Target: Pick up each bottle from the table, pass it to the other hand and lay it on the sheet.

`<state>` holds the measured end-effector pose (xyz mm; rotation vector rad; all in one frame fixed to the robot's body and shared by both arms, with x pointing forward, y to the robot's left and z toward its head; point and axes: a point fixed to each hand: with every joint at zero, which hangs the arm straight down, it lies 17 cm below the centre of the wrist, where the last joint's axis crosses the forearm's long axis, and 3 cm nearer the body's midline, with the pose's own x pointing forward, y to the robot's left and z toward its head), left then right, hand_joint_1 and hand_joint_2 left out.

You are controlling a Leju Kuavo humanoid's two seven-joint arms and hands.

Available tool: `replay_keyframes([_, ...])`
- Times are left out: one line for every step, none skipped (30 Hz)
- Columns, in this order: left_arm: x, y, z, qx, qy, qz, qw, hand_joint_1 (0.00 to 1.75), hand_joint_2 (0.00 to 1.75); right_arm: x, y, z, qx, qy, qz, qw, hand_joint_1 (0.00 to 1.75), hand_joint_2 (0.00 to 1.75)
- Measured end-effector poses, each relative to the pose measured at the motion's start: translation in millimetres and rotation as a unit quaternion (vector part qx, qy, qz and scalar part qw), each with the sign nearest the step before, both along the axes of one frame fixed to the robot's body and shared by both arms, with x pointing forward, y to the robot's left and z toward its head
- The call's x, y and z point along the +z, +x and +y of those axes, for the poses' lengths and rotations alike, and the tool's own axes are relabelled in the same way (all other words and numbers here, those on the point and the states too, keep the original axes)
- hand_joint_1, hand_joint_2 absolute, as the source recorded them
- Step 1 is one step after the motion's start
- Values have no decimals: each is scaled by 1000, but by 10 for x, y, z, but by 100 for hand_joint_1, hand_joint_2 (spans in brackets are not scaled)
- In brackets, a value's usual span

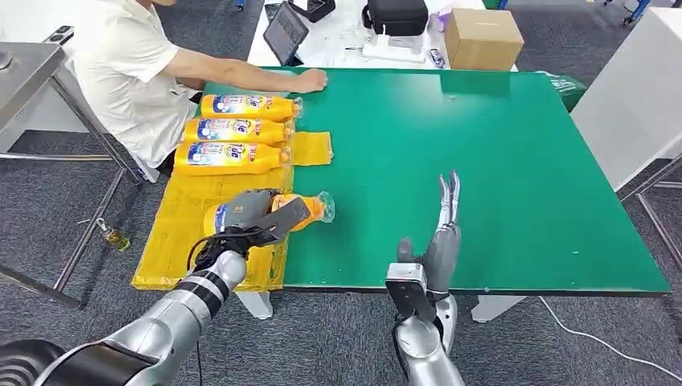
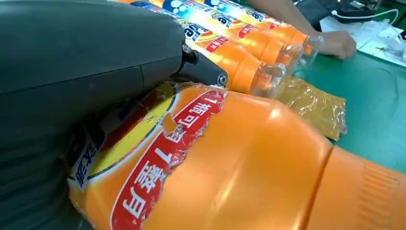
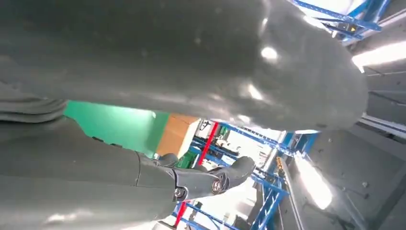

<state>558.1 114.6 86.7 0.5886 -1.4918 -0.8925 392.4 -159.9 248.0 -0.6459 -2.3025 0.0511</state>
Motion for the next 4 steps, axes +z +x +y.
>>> replay_keyframes([0,0,-1,0,1,0,1000,94,175,-7,3,1,0,0,1,1000,0,0])
replay_keyframes([-7,-2,-2,-1,1,1,1000,28,175,-14,6,5,0,-1,2,1000,0,0])
replay_keyframes([-16,-6,-6,-2,2,2,1000,0,175,-21,8,9,1,-2,3,1000,0,0])
replay_keyframes([-36,-15,-20,-6,4,6,1000,0,175,-31,12,10,1,-3,4,1000,0,0])
